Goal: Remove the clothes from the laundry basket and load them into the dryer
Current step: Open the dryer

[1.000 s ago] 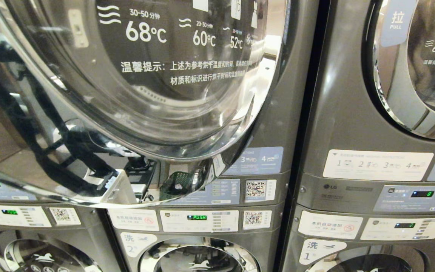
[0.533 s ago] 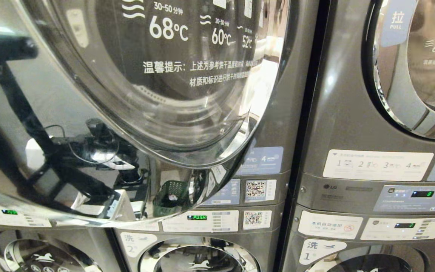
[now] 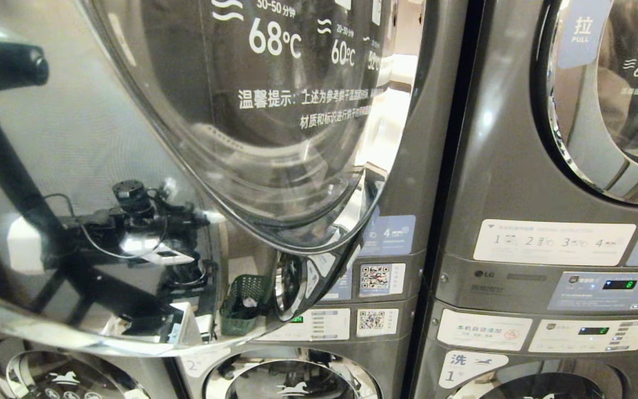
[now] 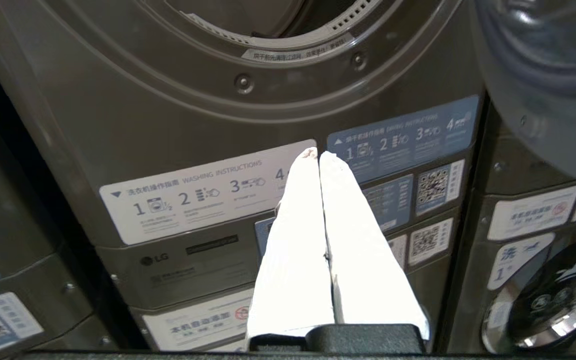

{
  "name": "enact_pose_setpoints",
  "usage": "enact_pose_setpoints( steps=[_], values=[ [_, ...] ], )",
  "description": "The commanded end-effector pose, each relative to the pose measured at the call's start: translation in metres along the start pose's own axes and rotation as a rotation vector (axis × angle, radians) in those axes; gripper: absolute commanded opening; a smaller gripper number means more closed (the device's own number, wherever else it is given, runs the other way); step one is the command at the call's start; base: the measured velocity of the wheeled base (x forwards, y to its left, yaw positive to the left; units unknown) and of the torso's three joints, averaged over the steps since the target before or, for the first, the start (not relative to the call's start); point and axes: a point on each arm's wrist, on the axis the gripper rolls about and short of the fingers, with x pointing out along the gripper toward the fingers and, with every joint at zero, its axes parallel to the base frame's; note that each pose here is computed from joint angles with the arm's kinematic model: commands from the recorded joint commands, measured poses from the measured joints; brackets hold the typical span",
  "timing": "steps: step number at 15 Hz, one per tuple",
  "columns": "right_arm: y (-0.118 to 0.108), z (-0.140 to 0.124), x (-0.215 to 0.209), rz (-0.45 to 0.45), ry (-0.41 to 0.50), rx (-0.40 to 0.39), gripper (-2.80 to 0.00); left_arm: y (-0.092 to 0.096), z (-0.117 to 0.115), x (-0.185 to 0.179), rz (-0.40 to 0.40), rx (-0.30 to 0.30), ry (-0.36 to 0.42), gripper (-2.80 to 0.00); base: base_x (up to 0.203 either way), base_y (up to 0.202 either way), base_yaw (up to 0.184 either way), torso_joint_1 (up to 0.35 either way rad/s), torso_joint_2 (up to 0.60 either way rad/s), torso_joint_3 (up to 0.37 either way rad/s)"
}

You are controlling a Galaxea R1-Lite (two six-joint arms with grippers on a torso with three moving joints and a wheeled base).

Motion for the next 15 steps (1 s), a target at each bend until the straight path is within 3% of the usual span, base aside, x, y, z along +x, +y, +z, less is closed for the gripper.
enact_pose_setpoints(
  steps=[1,6,15],
  values=[
    [0.0000,-0.0001,-0.0001,0.000,-0.002,0.000,-2.80,0.0001,-0.0002,0.0005,-0.001,0.008,0.000,-2.80,0.000,0.000,0.000,0.000,0.00,0.000],
    [0.0000,-0.0001,-0.0001,0.000,-0.002,0.000,-2.80,-0.0041,-0.0003,0.0060,-0.062,0.045,0.004,-2.80,0.000,0.000,0.000,0.001,0.00,0.020],
    [0.0000,-0.0001,-0.0001,0.000,-0.002,0.000,-2.80,-0.0048,0.0004,0.0065,-0.071,0.048,0.001,-2.80,0.000,0.000,0.000,0.003,0.00,0.189]
  ],
)
